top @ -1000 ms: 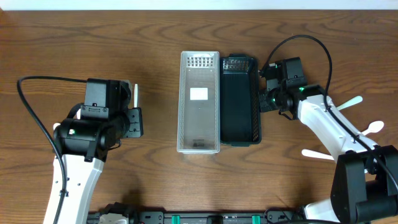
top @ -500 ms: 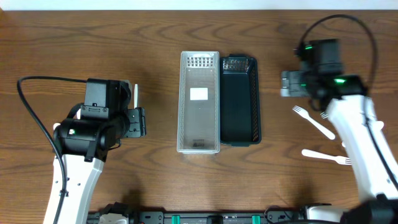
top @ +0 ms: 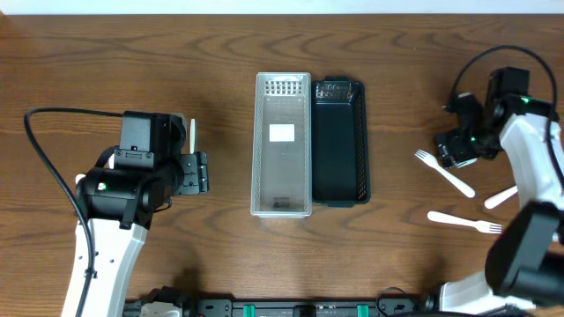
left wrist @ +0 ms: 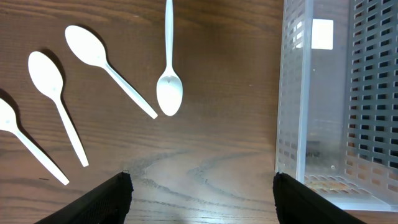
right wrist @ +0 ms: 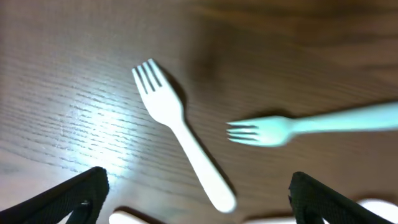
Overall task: Pack container
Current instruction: 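Move the right gripper over a white fork and lower onto it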
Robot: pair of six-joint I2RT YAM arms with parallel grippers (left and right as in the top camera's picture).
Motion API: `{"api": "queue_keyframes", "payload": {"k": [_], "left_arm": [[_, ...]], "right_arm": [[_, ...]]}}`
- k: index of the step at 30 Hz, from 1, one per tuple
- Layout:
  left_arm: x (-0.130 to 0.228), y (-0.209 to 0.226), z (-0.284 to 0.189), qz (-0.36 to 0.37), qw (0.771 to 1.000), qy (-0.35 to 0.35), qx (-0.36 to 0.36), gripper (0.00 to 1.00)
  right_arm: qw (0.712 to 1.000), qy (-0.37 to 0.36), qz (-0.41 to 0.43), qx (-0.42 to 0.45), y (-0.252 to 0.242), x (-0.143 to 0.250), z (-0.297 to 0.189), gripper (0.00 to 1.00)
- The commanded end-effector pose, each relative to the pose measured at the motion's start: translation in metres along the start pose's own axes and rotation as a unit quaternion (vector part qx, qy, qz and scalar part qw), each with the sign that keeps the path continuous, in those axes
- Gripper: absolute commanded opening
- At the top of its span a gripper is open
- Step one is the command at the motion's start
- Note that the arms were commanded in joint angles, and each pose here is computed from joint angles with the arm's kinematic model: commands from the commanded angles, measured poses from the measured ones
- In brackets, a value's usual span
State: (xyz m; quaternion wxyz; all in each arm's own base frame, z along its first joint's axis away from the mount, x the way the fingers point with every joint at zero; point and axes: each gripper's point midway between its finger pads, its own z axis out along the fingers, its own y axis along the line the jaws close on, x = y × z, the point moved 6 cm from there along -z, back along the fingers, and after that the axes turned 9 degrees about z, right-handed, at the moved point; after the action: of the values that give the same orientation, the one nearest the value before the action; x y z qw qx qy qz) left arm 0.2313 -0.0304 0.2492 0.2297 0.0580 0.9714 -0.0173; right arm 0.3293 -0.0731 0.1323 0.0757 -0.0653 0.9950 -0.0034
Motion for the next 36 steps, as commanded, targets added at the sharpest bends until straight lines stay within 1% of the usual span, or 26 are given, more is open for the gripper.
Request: {"api": "queue_keyframes", "payload": {"k": [1,7,10,17,21,23,28,35,36], "left_arm": [[-0.004,0.000,-0.004,0.002,1.000,-0.007,0.003,0.75],[-0.004,0.000,-0.004,0.002,1.000,-0.008,0.003,0.75],[-0.004,0.000,-0.004,0.002,1.000,-0.008,0.003,0.75],[-0.004,0.000,-0.004,0.002,1.000,-0.008,0.003,0.75],[-0.004,0.000,-0.004,0.002,1.000,-0.009,0.003,0.75],[-0.005,0.000,-0.004,0.002,1.000,-0.011,0.003,0.75],[-0.006,0.000,-0.004,0.002,1.000,-0.013,0.003,0.75],[-0.006,0.000,-0.004,0.002,1.000,-0.013,0.003,0.75],[-0.006,0.000,-0.004,0.002,1.000,-0.013,0.003,0.75]], "right_arm": [[0.998,0.028,-0.050,-0.040,0.013,0.001,0.023,0.95],[0.994,0.059,-0.068,-0.054,0.025,-0.002,0.055,0.95],[0.993,0.073,-0.072,-0.055,0.027,-0.001,0.066,0.92],[0.992,0.086,-0.073,-0.059,0.029,0.000,0.080,0.91],[0.992,0.084,-0.073,-0.058,0.028,0.000,0.081,0.88],[0.992,0.084,-0.073,-0.058,0.028,0.000,0.081,0.81],[0.993,0.078,-0.075,-0.056,0.029,-0.003,0.081,0.61],[0.993,0.067,-0.077,-0.052,0.033,-0.008,0.082,0.52],[0.993,0.066,-0.078,-0.052,0.033,-0.009,0.082,0.49]]}}
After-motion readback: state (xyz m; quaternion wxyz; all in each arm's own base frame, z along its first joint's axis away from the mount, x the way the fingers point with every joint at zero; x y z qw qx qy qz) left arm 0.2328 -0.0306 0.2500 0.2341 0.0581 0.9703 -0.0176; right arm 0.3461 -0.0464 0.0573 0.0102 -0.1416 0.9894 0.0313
